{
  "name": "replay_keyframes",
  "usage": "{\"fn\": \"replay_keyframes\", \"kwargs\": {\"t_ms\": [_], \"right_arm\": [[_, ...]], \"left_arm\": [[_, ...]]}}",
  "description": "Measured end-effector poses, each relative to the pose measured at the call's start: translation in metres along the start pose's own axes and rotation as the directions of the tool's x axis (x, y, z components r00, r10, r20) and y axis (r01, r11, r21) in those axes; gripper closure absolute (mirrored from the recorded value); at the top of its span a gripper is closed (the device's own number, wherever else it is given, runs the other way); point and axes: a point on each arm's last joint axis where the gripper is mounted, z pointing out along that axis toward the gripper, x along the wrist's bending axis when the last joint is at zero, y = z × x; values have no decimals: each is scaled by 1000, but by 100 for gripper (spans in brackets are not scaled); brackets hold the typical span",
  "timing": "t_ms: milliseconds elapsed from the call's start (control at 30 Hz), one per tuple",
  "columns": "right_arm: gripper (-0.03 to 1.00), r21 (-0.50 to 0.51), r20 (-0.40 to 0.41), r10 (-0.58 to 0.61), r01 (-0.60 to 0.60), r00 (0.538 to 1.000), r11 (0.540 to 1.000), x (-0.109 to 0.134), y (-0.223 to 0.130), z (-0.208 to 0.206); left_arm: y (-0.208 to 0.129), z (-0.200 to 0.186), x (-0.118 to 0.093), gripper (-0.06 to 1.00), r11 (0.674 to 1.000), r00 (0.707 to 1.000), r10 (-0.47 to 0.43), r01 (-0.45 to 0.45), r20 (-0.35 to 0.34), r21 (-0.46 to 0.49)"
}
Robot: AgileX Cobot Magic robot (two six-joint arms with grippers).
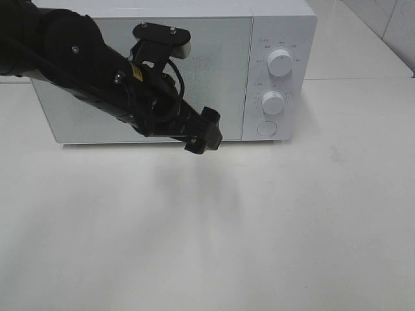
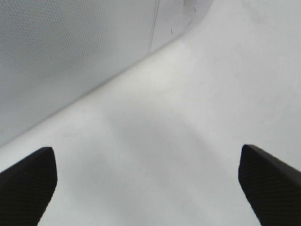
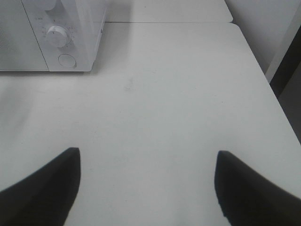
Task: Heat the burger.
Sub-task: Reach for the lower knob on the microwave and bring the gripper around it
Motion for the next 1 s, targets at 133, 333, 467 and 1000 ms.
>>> {"fn": "replay_keyframes", "kwargs": {"t_ms": [133,333,467,1000], "right_arm": [[21,0,0,0,0,1000,1000,0,0,0],[21,0,0,0,0,1000,1000,0,0,0],[21,0,0,0,0,1000,1000,0,0,0],[21,0,0,0,0,1000,1000,0,0,0]], "left_arm": [[-7,-10,-2,-4,995,1000,1,-3,16,100],[-17,-32,-4,-4,969,999,3,-12,39,247],[-23,-52,-4,-4,939,999,2,-16,42,343],[-33,-135,87,-4,877,946,-288,324,-150,355]]}}
